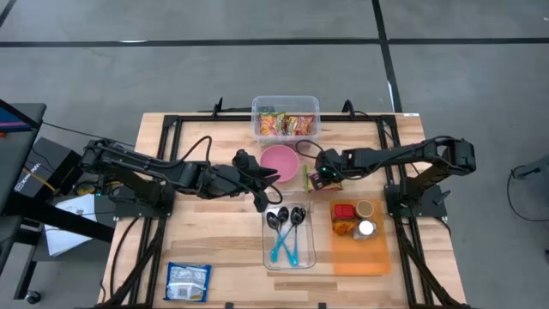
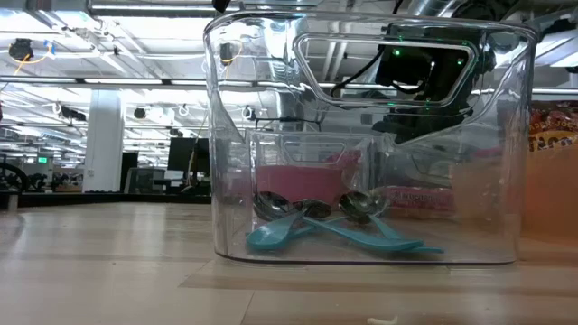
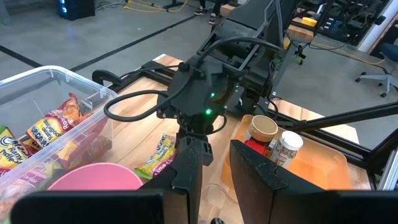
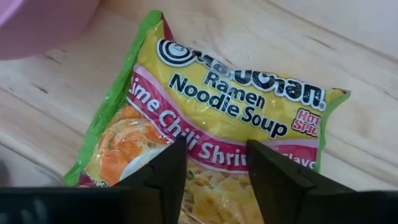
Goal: Pick & Place Food Item
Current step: Put the green noodle pack into the top transparent bin
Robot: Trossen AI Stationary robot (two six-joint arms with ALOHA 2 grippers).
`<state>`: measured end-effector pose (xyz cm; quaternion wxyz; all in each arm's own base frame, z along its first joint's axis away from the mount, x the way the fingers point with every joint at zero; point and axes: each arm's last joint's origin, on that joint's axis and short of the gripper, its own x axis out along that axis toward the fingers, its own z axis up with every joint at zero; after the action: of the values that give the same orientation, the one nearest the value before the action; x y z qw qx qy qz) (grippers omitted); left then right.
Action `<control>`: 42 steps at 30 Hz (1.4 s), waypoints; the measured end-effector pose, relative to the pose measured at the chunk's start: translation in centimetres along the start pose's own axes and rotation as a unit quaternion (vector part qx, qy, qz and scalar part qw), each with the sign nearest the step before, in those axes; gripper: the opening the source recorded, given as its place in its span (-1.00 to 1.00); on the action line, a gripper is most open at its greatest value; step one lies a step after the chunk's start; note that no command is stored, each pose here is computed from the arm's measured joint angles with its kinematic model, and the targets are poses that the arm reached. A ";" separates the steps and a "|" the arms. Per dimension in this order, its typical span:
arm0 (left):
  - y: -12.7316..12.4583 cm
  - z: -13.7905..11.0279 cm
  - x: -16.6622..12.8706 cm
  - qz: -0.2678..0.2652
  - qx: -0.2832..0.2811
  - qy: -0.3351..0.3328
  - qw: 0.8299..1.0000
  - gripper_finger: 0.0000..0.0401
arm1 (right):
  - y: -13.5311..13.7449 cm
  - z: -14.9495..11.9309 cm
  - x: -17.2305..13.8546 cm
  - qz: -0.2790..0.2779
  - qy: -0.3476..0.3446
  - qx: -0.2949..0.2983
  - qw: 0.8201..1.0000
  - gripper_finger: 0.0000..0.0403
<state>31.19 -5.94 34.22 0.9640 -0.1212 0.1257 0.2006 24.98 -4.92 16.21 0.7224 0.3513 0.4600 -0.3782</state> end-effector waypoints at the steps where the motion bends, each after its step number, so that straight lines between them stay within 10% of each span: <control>1: 0.0 0.0 0.0 0.000 0.000 0.000 1.000 -0.62 | -0.1 0.0 0.0 0.000 0.002 0.000 1.000 -0.27; 12: -0.4 -0.1 -0.2 -0.007 0.000 0.001 1.000 -0.62 | -0.2 0.1 0.1 0.001 0.009 -0.009 1.000 -0.95; 42: -0.7 -0.3 -0.5 -0.013 0.003 0.003 1.000 -0.62 | -2.0 0.3 -9.8 0.155 -0.125 0.051 0.979 -1.00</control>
<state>31.00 -6.84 34.23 0.9667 -0.1202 0.1273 0.1869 20.54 -3.92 25.10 0.8051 0.4053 0.2861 -0.3253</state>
